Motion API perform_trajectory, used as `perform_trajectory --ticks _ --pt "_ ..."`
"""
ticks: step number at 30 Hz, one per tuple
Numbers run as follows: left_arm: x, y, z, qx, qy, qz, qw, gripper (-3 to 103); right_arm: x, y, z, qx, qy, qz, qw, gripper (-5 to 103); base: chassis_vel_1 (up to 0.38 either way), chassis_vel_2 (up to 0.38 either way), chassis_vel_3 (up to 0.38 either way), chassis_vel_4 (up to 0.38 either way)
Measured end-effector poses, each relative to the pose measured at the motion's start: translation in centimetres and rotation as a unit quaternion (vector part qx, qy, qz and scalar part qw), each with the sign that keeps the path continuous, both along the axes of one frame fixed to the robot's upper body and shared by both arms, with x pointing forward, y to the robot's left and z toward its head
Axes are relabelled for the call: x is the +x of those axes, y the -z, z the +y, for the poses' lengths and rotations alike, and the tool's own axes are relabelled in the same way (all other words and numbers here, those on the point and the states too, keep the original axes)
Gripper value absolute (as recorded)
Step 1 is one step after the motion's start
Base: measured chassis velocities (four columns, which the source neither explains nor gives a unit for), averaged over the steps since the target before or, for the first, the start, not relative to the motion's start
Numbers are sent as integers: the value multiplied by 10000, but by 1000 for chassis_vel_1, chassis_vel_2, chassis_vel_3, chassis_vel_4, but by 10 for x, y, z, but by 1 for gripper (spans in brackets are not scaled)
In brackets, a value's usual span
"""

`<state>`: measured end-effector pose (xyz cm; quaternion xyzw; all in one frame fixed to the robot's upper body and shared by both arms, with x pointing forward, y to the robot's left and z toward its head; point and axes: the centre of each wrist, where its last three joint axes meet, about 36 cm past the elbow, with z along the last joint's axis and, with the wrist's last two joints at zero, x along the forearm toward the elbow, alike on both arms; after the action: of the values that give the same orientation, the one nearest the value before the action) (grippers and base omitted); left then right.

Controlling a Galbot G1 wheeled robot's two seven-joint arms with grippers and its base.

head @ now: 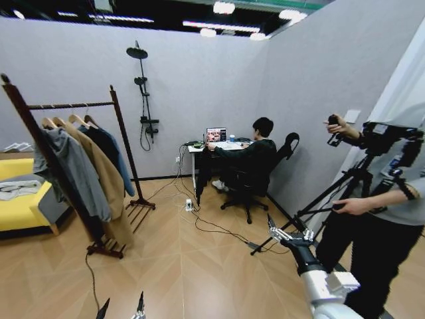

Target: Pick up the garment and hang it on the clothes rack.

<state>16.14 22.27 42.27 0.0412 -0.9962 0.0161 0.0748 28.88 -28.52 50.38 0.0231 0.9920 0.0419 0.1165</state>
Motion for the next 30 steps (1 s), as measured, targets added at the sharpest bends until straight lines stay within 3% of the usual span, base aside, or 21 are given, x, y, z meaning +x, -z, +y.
perform_trajectory --ticks 11,30 --pt "0 0 0 0 0 0 10000 100 3 5 4 -100 -100 -167 9998 100 -335 245 338 -239" --pt "0 0 0 0 1 0 10000 100 8 11 3 -169 -75 -178 9997 100 -309 352 310 -363"
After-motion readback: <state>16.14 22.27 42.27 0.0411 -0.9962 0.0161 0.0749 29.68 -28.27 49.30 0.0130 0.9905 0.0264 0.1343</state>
